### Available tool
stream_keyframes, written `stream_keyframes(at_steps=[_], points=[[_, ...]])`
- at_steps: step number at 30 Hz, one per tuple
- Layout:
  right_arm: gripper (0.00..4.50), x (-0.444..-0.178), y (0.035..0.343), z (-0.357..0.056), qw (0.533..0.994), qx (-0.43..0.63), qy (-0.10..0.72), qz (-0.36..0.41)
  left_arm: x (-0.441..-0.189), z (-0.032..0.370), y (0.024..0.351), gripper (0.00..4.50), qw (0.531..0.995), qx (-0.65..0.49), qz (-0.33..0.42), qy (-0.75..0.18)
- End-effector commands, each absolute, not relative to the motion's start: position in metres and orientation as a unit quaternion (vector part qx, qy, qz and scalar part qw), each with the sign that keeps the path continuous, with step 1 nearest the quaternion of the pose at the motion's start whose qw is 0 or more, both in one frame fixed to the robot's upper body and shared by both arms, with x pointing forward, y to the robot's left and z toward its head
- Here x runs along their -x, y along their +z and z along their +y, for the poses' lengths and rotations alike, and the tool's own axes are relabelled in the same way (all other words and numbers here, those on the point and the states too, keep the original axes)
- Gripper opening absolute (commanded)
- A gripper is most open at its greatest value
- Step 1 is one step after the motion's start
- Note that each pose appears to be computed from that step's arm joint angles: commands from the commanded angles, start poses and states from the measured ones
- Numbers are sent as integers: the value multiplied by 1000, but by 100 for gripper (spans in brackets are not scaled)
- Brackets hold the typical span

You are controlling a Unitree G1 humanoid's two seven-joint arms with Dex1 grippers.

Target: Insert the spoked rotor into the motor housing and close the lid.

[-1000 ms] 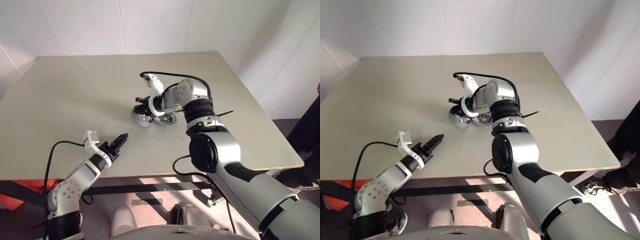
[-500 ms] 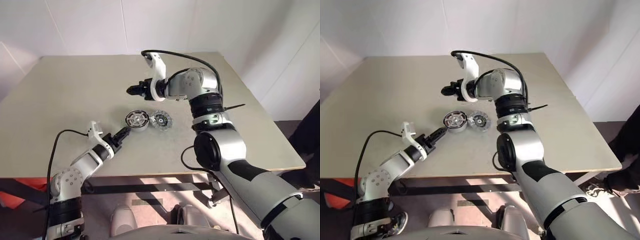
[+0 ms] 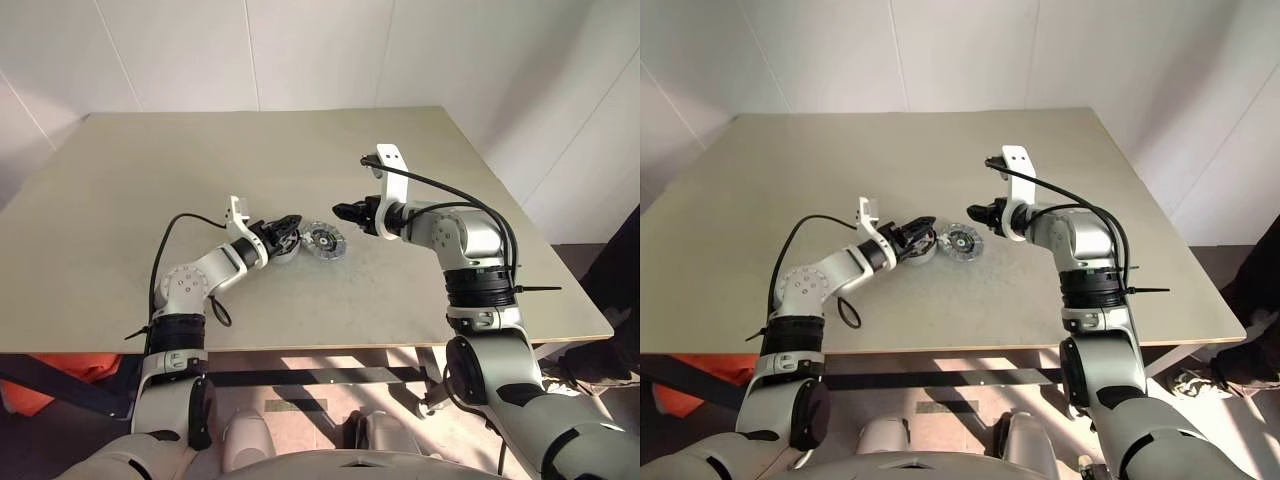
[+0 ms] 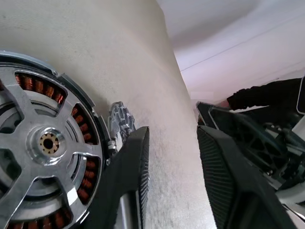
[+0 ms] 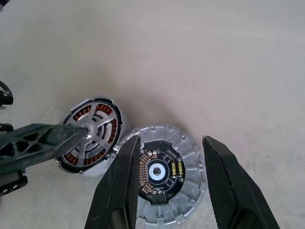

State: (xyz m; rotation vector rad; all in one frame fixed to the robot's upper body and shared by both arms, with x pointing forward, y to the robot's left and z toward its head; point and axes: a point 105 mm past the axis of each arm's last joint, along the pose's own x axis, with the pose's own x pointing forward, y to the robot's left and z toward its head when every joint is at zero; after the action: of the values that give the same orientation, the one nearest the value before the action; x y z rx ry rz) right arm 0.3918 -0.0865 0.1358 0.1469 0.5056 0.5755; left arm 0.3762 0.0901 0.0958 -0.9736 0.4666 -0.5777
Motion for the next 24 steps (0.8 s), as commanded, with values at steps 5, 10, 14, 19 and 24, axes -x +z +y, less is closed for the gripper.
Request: stream_keyframes(at_steps=[5, 10, 14, 19, 24], points=[[232, -382, 136, -131, 937, -106, 210, 258, -379, 94, 74, 1, 830, 425, 271, -237], [232, -363, 110, -142, 911, -180, 182, 324, -371, 98, 68, 1, 828, 417, 289, -238], [232, -353, 94, -133, 874, -268, 170, 368, -369, 99, 67, 1, 830, 412, 294, -235], [248, -360, 99, -119, 824, -407, 152, 365, -368, 97, 66, 0, 832, 402, 298, -238], [377, -363, 96, -108, 783, -485, 105, 375, -366, 100, 65, 0, 836, 392, 303, -236]])
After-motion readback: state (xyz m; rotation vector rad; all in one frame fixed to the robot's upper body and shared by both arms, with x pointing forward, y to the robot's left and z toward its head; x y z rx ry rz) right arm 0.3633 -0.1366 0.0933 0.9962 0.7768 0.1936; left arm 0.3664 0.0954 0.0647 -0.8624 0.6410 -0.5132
